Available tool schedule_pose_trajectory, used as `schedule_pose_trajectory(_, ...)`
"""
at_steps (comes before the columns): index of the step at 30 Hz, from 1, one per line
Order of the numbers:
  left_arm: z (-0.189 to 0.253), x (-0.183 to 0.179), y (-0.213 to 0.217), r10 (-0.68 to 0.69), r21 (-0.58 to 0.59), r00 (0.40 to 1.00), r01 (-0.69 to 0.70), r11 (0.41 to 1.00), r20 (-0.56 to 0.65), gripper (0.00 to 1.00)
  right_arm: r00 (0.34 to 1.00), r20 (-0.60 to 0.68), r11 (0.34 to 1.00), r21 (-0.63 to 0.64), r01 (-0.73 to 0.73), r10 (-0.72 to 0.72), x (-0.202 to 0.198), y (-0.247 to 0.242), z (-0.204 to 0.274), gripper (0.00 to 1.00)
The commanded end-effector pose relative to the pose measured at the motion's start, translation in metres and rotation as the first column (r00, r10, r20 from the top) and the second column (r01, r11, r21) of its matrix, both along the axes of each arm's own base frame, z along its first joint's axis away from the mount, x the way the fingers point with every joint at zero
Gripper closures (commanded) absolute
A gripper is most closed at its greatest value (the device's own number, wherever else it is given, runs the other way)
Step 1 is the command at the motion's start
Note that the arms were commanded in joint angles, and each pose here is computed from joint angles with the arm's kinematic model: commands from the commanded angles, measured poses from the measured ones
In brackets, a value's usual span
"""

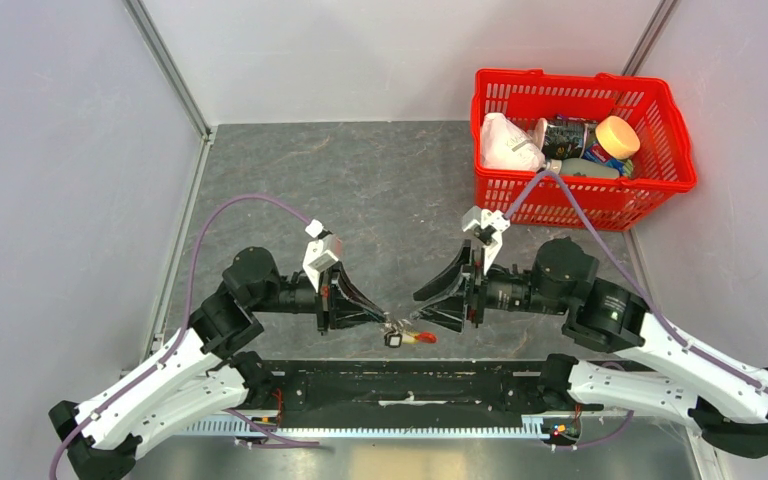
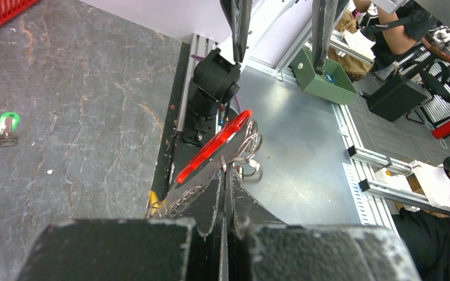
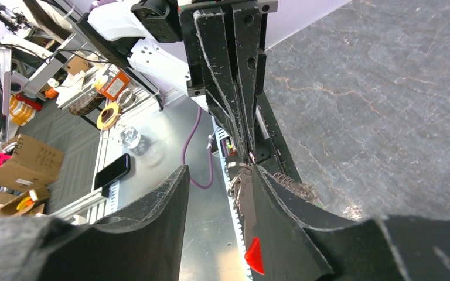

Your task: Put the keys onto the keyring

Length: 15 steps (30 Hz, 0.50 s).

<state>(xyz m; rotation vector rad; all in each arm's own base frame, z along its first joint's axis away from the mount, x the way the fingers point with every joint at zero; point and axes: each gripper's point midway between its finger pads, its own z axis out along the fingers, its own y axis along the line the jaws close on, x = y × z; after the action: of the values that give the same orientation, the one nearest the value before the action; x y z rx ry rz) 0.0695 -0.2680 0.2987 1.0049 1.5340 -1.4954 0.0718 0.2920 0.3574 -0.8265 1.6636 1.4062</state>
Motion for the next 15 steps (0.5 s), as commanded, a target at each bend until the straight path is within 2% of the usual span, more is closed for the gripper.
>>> schedule_pose_trajectory(1,0.023,-0.012,0.001,-0.067,-0.086,0.995,0.073,0.994,0.073,0.98,0.997,0.076,1.000,0.009,-0.016,0.015,-0.003,-0.008,0.016,0.49)
schedule_pose_trajectory(9,0.029,-0.030,0.004,-0.165,-0.117,0.979,0.179,0.977,0.120,0.98,0.990,0.107,0.995,-0.049,-0.091,0.096,-0.009,0.000,0.003,0.49)
schedule_pose_trajectory(15,0.027,-0.031,0.002,-0.191,-0.109,0.975,0.204,0.973,0.112,0.98,0.985,0.106,0.989,-0.071,-0.131,0.138,-0.010,0.009,-0.003,0.50)
